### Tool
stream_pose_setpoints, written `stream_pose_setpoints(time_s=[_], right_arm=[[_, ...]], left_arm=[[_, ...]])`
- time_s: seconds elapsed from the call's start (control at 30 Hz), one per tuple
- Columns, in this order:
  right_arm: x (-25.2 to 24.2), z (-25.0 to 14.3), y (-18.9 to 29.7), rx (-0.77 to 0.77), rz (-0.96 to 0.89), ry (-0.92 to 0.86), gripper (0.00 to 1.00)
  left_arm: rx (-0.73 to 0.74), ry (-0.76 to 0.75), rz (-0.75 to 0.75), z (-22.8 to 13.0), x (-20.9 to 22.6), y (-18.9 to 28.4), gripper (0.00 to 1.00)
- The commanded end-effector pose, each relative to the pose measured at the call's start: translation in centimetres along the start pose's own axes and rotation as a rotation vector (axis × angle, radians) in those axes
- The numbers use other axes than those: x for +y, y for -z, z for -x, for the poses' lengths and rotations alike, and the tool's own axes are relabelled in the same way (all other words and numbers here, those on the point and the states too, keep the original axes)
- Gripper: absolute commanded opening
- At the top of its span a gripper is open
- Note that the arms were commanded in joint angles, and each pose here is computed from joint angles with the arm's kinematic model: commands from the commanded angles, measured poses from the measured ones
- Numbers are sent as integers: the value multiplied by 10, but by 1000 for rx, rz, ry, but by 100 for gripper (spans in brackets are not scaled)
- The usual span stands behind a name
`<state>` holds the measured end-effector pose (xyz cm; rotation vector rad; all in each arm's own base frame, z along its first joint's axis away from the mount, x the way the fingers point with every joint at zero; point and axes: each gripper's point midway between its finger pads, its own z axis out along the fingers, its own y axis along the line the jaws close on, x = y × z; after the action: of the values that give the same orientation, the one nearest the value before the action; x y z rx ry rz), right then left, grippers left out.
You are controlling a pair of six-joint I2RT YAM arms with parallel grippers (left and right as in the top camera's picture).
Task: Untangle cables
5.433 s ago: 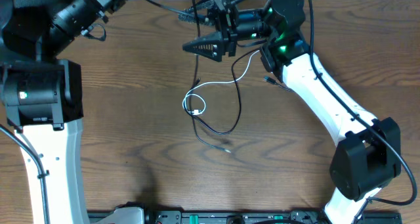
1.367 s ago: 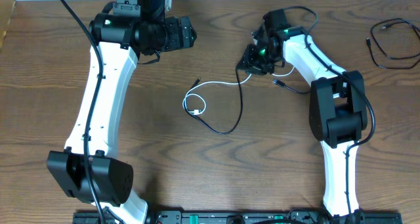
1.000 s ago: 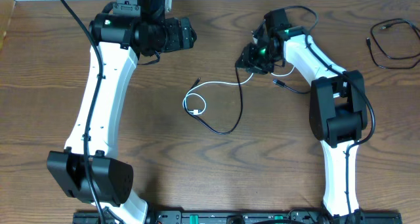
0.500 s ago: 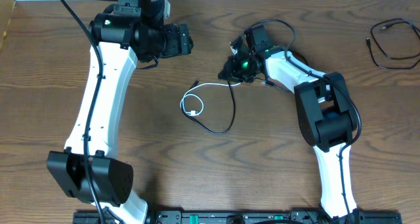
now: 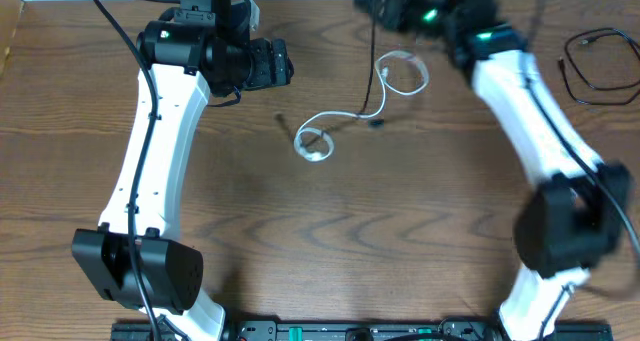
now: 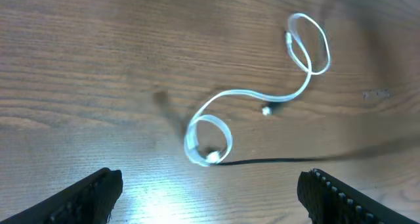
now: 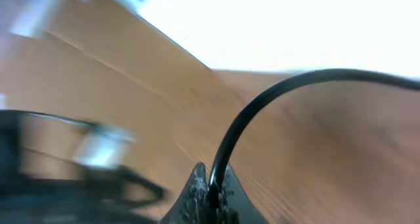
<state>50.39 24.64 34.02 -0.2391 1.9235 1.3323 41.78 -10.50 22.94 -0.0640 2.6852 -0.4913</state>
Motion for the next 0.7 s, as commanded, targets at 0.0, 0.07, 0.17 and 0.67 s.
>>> stream_pose_setpoints(time_s=[0.0, 0.07, 0.17, 0.67], right_arm=[[59, 23, 26, -55, 80, 24, 1], [75, 33, 38, -90, 86, 36, 1], [104, 56, 64, -172, 125, 76, 1], [45, 139, 155, -653, -411, 139, 1]], left_arm=[[-1, -5, 15, 1, 5, -4, 90], [-9, -9, 12, 3, 3, -4, 90], [-14, -11, 7, 4, 2, -4, 90], [-7, -9, 9, 3, 3, -4, 91]])
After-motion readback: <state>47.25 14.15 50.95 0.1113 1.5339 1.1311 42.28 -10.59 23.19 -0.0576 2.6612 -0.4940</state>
